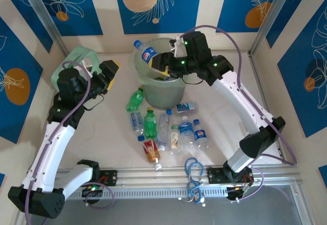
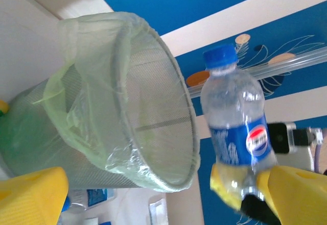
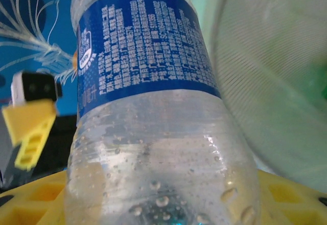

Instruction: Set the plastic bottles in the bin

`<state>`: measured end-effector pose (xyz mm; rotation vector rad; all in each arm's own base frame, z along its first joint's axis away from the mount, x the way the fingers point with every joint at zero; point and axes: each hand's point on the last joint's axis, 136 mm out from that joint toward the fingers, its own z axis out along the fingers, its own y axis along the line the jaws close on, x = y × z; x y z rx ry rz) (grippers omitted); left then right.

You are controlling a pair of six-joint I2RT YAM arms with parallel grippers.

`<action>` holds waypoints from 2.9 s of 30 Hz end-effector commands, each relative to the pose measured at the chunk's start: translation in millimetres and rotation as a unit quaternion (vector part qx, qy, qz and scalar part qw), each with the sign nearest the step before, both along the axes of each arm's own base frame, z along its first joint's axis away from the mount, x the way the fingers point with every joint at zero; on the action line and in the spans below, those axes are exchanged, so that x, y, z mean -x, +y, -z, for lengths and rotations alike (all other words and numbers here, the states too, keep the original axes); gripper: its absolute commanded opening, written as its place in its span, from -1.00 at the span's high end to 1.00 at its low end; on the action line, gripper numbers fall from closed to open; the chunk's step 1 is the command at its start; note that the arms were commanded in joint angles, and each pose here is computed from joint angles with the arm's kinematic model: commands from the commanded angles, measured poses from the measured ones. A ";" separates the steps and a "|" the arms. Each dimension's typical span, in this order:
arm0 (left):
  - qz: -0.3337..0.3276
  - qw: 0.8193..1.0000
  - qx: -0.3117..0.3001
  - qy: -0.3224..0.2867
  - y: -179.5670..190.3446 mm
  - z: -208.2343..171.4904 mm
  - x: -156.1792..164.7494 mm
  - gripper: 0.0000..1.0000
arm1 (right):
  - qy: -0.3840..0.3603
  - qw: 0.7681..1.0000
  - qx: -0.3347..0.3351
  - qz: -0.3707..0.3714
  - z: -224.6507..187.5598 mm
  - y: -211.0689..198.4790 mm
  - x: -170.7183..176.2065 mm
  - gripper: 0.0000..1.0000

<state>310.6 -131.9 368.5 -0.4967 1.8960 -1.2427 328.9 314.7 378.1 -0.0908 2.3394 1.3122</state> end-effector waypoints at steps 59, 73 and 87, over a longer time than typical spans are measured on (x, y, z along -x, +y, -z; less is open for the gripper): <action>-0.011 0.989 -0.074 0.128 11.7 100.5 4.2 -0.72 | 0.251 0.909 0.284 0.174 226.7 -199.1 121.0 -0.57; -0.013 0.988 -0.078 0.136 13.6 109.4 9.0 -0.71 | 0.336 0.870 0.329 0.151 287.7 -198.6 137.7 -0.55; -0.013 0.987 -0.078 0.143 13.7 117.0 11.4 -0.70 | 0.383 0.833 0.372 0.144 316.5 -205.4 146.8 -0.53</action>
